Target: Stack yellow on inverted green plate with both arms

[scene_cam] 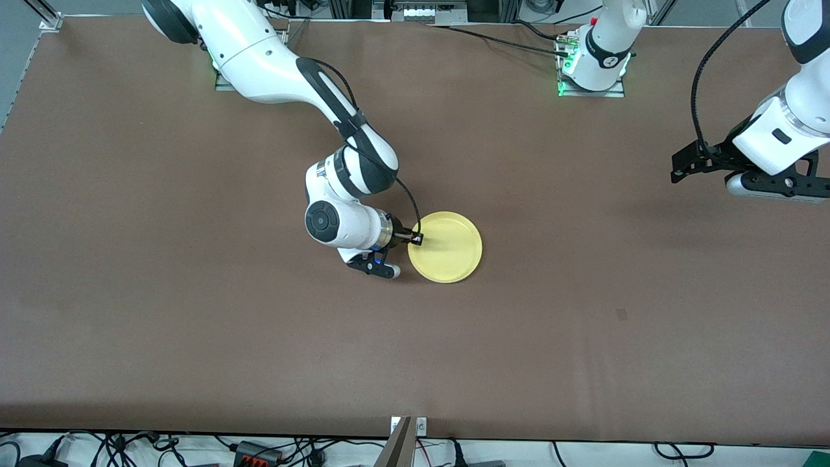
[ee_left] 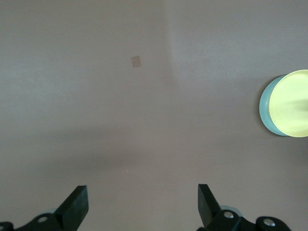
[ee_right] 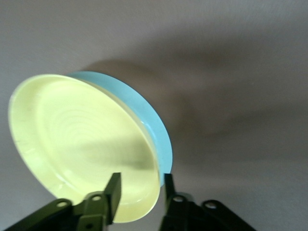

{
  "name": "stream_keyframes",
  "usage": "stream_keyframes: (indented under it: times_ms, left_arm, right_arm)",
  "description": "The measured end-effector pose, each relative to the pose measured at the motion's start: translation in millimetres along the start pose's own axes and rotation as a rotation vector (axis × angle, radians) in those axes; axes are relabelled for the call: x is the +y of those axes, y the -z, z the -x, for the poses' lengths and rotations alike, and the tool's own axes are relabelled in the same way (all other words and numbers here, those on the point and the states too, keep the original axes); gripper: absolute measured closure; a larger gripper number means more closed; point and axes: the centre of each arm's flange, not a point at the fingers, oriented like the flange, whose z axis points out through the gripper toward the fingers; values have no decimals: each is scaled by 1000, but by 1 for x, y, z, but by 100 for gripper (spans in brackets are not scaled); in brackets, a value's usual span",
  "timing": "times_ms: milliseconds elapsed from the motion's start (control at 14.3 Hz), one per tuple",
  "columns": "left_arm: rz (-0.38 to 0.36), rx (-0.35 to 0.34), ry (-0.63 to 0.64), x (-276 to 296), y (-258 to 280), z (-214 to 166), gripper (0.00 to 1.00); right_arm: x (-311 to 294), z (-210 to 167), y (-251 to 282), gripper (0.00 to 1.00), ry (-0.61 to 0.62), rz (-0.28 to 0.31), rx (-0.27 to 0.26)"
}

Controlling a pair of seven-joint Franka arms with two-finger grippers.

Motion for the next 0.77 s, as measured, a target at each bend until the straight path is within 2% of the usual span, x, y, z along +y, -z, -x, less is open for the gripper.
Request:
stream_keyframes:
  times_ms: [140,351,561,771]
  left_arm:
    - [0,1,-2,-1,1,0,0]
    - [-1,13,-7,2,6,-1,0]
    - [-1,21,-16,6,10,-1,0]
    - [-1,24,-36,17,11,-2,0]
  right_arm:
    - [8,-12,36,30,27,66,46]
    - [28,-29,119,1,74,193,129]
    - [70,-51,202,0,128,300,186]
    - [130,-80,269,0,143,317,198]
